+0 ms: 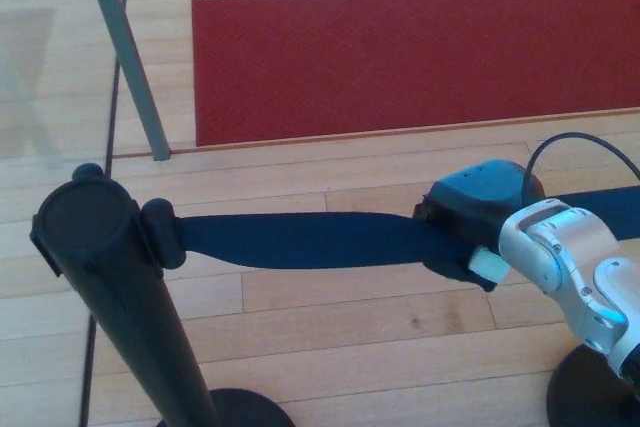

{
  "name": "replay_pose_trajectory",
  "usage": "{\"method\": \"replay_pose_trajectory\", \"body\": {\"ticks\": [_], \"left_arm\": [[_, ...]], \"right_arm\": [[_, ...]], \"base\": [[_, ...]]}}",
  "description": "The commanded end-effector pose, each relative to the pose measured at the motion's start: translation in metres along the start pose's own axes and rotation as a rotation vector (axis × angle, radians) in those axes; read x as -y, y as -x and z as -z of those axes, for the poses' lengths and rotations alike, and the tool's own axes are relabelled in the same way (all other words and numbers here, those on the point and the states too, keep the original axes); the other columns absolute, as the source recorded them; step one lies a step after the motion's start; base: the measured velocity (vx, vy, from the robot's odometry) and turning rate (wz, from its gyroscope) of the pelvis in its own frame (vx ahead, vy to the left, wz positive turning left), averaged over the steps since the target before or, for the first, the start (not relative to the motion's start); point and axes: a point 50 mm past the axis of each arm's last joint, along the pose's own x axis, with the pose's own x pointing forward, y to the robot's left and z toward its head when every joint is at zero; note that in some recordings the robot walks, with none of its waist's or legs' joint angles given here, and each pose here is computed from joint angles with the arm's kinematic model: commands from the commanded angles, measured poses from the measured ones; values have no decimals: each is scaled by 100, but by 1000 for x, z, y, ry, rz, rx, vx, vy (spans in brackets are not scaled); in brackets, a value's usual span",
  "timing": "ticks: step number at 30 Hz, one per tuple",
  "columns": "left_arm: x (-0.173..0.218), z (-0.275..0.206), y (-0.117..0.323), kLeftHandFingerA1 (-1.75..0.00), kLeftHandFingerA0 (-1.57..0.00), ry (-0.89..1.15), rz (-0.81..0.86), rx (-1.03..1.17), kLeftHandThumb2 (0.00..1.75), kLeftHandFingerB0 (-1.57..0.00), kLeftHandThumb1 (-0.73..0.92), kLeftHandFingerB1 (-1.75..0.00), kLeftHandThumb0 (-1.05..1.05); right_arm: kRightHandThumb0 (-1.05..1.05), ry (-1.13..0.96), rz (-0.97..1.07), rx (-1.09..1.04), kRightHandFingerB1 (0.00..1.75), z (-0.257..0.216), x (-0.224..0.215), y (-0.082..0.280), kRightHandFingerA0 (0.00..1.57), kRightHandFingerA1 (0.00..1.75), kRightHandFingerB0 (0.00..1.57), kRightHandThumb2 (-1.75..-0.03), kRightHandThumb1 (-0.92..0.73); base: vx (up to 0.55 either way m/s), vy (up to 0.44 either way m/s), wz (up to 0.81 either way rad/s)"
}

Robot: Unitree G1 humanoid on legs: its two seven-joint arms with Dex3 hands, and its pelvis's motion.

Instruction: The robot walks towards a pair of stanchion kept in front of it and uses the right hand to grab on the strap of the right stanchion that is being connected to the left stanchion. After removing it from the stanchion on the left, it releases the strap and lets it retract back to the stanchion on the right.

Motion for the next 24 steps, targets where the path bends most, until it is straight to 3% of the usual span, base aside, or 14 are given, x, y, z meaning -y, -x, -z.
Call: {"method": "replay_pose_trajectory", "body": {"ticks": [1, 3, 4, 5, 7, 8, 9, 10, 14, 15, 17, 18, 19, 24], "left_arm": [[-7, 5, 2, -119, -105, -8, -1, 5, 66, -94, 66, -92, -15], [-7, 5, 2, -119, -105, -3, -1, 4, 66, -94, 66, -92, -15], [-8, 6, 2, -119, -106, -9, -4, -4, 64, -93, 68, -90, -15], [-9, 6, 1, -120, -105, -10, -4, -8, 65, -92, 67, -89, -14], [-10, 6, 1, -120, -105, -10, -4, -12, 65, -92, 67, -89, -14], [-11, 6, 1, -118, -107, -13, -3, -12, 66, -95, 65, -91, -13], [-11, 6, 1, -118, -107, -14, -2, -11, 66, -95, 65, -91, -13], [-11, 6, 1, -114, -102, -28, -1, -11, 63, -91, 67, -87, -13], [-11, 6, 1, -112, -100, -48, 3, -10, 64, -90, 66, -87, -13], [-10, 6, 1, -115, -106, -46, 6, -9, 67, -94, 65, -89, -12], [-9, 6, 1, -115, -106, -43, 9, -9, 67, -94, 65, -89, -12], [-8, 7, 2, -116, -107, -50, 13, -14, 63, -94, 66, -88, -14], [-7, 8, 2, -114, -102, -61, 21, -15, 60, -92, 68, -86, -15], [-6, 9, 2, -115, -104, -79, 31, -19, 62, -95, 66, -88, -16]], "right_arm": [[-64, 8, 761, 107, 162, -13, 29, 22, 138, 175, 112, -156, -92], [-64, 7, 791, 120, 162, -13, 32, 23, 138, 175, 112, -156, -92], [-72, 36, 832, 136, 148, -14, 43, 26, 126, 164, 96, -163, -87], [-82, 56, 864, 147, 139, -14, 50, 28, 122, 162, 81, -146, -84], [-82, 75, 896, 157, 139, -15, 57, 30, 122, 162, 81, -146, -84], [-65, 89, 917, 171, 175, -15, 64, 32, 145, 175, 50, -119, -92], [-65, 98, 929, 181, 175, -15, 68, 33, 145, 175, 50, -119, -92], [-57, 125, 958, 207, 175, -16, 81, 38, 139, 175, 43, -101, -89], [-53, 157, 992, 245, 175, -19, 102, 48, 135, 175, 45, -108, -81], [-41, 165, 994, 254, 164, -21, 113, 54, 115, 175, 55, -111, -60], [-41, 179, 997, 266, 164, -24, 127, 63, 115, 175, 55, -111, -60], [-32, 182, 1003, 270, 122, -28, 141, 73, 109, 175, 81, -100, -55], [-21, 177, 1000, 268, 112, -30, 149, 79, 107, 174, 88, -99, -53], [-19, 135, 1005, 259, 112, -37, 164, 90, 105, 163, 94, -105, -43]], "base": [[0, 0, 0], [0, 0, 0], [0, 0, 0], [0, 0, 0], [0, 0, 0], [0, 0, 0], [0, 0, 0], [0, 0, 0], [0, 0, 0], [0, 0, 0], [0, 0, 0], [0, 0, 0], [0, 0, 0], [0, 0, 0]]}}
